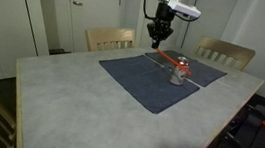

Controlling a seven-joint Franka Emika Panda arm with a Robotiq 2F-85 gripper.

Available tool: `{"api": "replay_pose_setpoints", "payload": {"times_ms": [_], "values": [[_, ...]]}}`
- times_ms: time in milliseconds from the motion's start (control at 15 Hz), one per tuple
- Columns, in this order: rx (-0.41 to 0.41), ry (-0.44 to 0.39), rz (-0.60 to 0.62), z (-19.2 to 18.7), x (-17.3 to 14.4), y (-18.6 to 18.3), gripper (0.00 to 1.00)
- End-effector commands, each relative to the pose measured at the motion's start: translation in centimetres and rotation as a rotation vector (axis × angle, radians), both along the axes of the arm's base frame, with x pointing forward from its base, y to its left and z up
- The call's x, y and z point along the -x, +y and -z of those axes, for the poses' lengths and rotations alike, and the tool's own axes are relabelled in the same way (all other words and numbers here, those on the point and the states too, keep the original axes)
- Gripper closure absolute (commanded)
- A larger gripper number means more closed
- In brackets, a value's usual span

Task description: Put the red straw in the can

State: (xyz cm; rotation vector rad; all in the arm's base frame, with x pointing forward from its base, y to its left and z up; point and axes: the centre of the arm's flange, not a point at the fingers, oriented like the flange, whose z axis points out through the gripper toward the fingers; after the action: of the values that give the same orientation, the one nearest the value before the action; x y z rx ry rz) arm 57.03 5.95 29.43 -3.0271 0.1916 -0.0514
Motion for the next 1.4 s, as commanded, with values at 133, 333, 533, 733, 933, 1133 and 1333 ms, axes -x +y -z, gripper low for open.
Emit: {"api": "replay_pose_setpoints", "payload": {"times_ms": [133,333,533,733,933,1133,1333], "values": [[-0.003,-0.061,0.081,-4.2,1.2,-1.0,0.98],[0.013,-0.130,0.121,-6.1,2.3,-1.8,0.98],[0.033,-0.188,0.135,-7.6,4.0,-2.4,0.98],[0.063,-0.246,0.107,-9.2,6.5,-3.1,0.98],[0.088,-0.295,0.060,-10.9,8.4,-3.3,0.98],[0.113,-0.377,0.037,-12.3,10.4,-2.5,0.98],[0.119,-0.462,0.051,-12.4,12.0,-1.3,0.98]]}}
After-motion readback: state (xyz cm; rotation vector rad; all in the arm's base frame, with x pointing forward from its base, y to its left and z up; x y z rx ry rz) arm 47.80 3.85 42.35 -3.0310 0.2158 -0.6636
